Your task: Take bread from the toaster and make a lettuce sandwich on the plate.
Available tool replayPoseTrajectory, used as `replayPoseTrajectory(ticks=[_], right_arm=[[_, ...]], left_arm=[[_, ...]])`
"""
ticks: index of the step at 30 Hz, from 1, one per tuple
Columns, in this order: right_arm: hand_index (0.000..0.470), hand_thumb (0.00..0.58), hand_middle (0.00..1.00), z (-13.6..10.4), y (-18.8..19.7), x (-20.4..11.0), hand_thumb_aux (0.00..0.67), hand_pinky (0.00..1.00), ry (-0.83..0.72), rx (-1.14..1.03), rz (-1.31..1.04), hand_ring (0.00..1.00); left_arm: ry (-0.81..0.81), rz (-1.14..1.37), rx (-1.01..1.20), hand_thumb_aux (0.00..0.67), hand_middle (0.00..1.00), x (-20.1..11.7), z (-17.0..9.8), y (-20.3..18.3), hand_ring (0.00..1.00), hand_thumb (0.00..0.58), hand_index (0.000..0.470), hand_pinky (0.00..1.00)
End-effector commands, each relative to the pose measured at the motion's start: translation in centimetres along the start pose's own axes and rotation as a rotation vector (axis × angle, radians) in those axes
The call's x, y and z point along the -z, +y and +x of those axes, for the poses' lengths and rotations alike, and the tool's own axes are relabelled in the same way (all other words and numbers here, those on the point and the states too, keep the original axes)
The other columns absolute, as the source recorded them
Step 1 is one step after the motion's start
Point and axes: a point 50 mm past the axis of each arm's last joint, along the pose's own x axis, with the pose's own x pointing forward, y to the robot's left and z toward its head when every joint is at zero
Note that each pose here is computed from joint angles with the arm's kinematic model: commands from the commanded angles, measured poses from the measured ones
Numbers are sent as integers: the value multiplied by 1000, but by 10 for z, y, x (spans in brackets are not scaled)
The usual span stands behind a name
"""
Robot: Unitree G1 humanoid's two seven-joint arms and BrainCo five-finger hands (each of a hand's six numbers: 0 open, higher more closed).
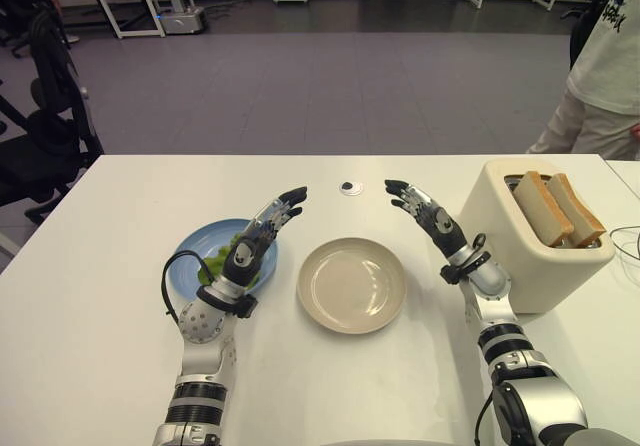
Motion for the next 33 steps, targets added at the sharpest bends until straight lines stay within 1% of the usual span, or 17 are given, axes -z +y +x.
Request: replayPoseTrajectory(ticks=[1, 3, 5, 6, 7, 8, 11, 12, 17, 18, 21, 23, 26, 29, 30, 31, 33], right_arm=[[0, 0, 0, -4, -18, -38, 0, 0, -141, -7, -144, 0], [0, 0, 0, -9, -50, -86, 0, 0, -240, 31, -268, 0], [0, 0, 0, -16, -77, -133, 0, 0, -281, 63, -390, 0], [0, 0, 0, -21, -87, -152, 0, 0, -265, 74, -473, 0], [0, 0, 0, -28, -95, -164, 0, 0, -209, 80, -578, 0], [0, 0, 0, -37, -106, -163, 0, 0, -85, 86, -700, 0], [0, 0, 0, -60, -139, -143, 0, 0, 277, 102, -966, 0], [0, 0, 0, -68, -148, -141, 0, 0, 341, 118, -1011, 0], [0, 0, 0, -83, -167, -155, 0, 0, 398, 174, -1087, 0], [0, 0, 0, -90, -171, -153, 0, 0, 458, 155, -1119, 0], [0, 0, 0, -123, -193, -141, 0, 0, 737, 119, -1202, 0], [0, 0, 0, -137, -198, -136, 0, 0, 837, 108, -1208, 0], [0, 0, 0, -148, -195, -128, 0, 0, 909, 52, -1177, 0], [4, 9, 0, -149, -190, -125, 5, 0, 928, 15, -1149, 0], [144, 301, 0, -148, -189, -124, 205, 0, 927, 4, -1141, 0], [260, 464, 0, -148, -188, -123, 370, 0, 924, -2, -1136, 0], [269, 474, 0, -148, -186, -122, 384, 0, 925, -12, -1126, 0]], left_arm=[[21, -5, 32, 0, 0, 4, 4, -6, 0, 0, 0, 0], [24, -7, 41, 0, 0, 4, 6, -8, 0, 0, 0, 0], [26, -4, 41, 0, 0, 4, 6, -9, 0, 0, 0, 0], [27, -3, 41, 0, 0, 4, 6, -9, 0, 0, 0, 0], [28, -3, 43, 0, 0, 4, 6, -9, 0, 0, 0, 0], [29, -2, 44, 0, 0, 5, 7, -9, 0, 0, 0, 0], [33, 2, 41, 0, 0, 5, 6, -8, 0, 0, 0, 0], [34, 2, 43, 0, 0, 6, 6, -8, 0, 0, 0, 0], [40, 5, 48, 0, 0, 7, 5, -7, 0, 0, 0, 0], [41, 5, 48, 0, 0, 7, 4, -7, 0, 0, 0, 0], [46, 7, 49, 0, 0, 8, 4, -6, 0, 0, 0, 0], [49, 7, 54, 0, 0, 10, 5, -5, 0, 0, 0, 0], [50, 9, 61, 0, 0, 11, 5, -5, 0, 0, 0, 0], [50, 14, 60, 0, 0, 11, 4, -5, 0, 0, 0, 0], [50, 16, 59, 0, 0, 11, 3, -5, 0, 0, 0, 0], [49, 17, 59, 0, 0, 11, 3, -5, 0, 0, 0, 0], [50, 19, 61, 0, 0, 11, 2, -5, 0, 0, 0, 0]])
